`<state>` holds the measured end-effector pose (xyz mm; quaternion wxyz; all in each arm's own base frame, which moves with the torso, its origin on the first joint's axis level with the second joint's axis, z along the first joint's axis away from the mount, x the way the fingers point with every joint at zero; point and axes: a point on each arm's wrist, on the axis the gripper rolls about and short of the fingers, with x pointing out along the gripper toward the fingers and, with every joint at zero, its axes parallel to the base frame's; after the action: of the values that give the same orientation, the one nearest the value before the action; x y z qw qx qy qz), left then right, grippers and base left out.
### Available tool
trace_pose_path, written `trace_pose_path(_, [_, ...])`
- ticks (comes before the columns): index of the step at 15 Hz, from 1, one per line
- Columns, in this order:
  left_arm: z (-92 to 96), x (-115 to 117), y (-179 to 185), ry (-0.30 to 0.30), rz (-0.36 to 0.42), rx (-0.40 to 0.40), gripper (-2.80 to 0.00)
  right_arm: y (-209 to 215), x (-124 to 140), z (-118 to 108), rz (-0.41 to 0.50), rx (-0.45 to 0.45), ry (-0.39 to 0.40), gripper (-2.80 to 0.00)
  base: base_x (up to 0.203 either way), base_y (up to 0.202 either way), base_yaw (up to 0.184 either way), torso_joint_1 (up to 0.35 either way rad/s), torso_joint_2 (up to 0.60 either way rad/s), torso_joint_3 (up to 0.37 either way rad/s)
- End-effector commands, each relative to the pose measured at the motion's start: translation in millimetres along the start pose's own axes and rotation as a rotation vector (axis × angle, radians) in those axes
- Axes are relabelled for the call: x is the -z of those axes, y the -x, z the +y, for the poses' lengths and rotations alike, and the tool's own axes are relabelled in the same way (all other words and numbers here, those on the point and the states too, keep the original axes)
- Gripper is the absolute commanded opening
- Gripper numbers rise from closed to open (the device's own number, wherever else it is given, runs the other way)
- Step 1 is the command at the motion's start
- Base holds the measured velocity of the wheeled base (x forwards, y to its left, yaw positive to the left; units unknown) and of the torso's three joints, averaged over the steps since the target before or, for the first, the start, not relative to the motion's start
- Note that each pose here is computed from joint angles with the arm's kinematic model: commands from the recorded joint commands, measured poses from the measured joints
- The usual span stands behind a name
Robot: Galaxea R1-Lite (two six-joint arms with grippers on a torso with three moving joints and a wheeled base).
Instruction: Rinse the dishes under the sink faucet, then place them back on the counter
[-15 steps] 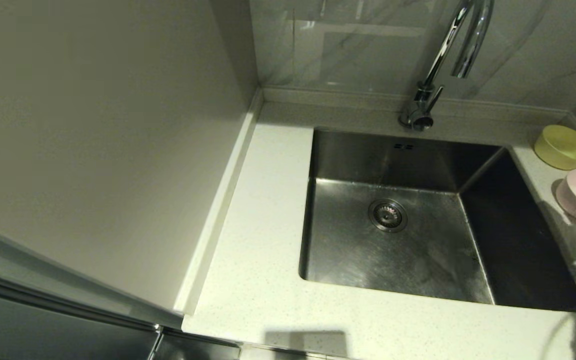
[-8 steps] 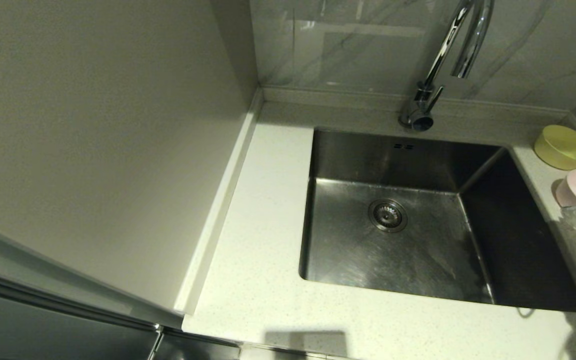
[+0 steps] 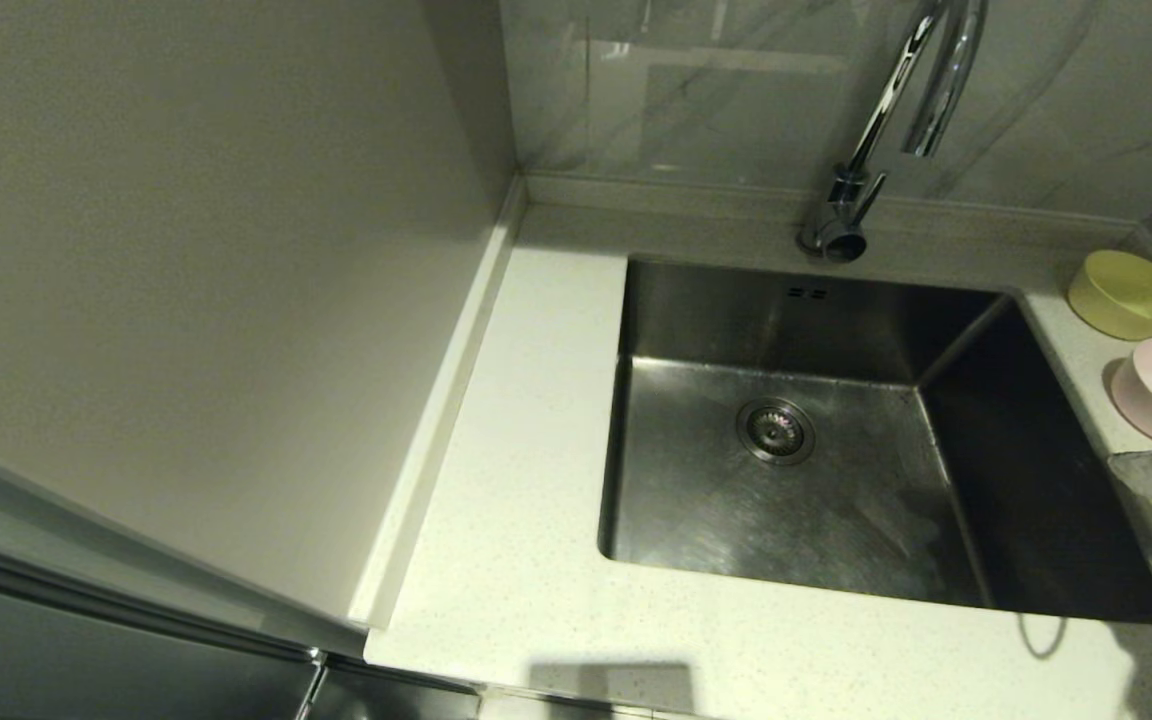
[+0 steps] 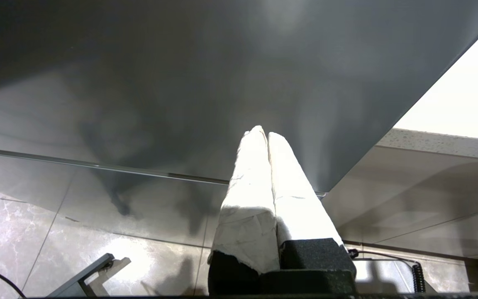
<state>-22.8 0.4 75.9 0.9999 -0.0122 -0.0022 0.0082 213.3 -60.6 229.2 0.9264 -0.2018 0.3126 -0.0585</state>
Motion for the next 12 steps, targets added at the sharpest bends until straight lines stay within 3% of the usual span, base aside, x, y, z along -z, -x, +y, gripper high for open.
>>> trace_pose_path(1, [0.0,0.0,0.1,0.000,-0.002,0.000,-2.80,-6.5,-1.5,4.2,0.011,-0.022,0.012,-2.80,0.000,0.000,0.000,0.000,0.00,0.000])
trace_pose_path(5, [0.0,0.0,0.1,0.000,-0.002,0.000,-2.80,-15.5,-4.2,5.3,0.060,-0.056,-0.072,-2.80,0.000,0.000,0.000,0.000,0.00,0.000])
trace_pose_path(8, [0.0,0.0,0.1,0.000,-0.002,0.000,-2.80,-23.0,-7.4,5.4,0.127,-0.090,-0.097,-2.80,0.000,0.000,0.000,0.000,0.00,0.000])
trace_pose_path(12, [0.0,0.0,0.1,0.000,-0.002,0.000,-2.80,-32.2,-7.0,8.8,0.146,-0.111,-0.102,-2.80,0.000,0.000,0.000,0.000,0.00,0.000])
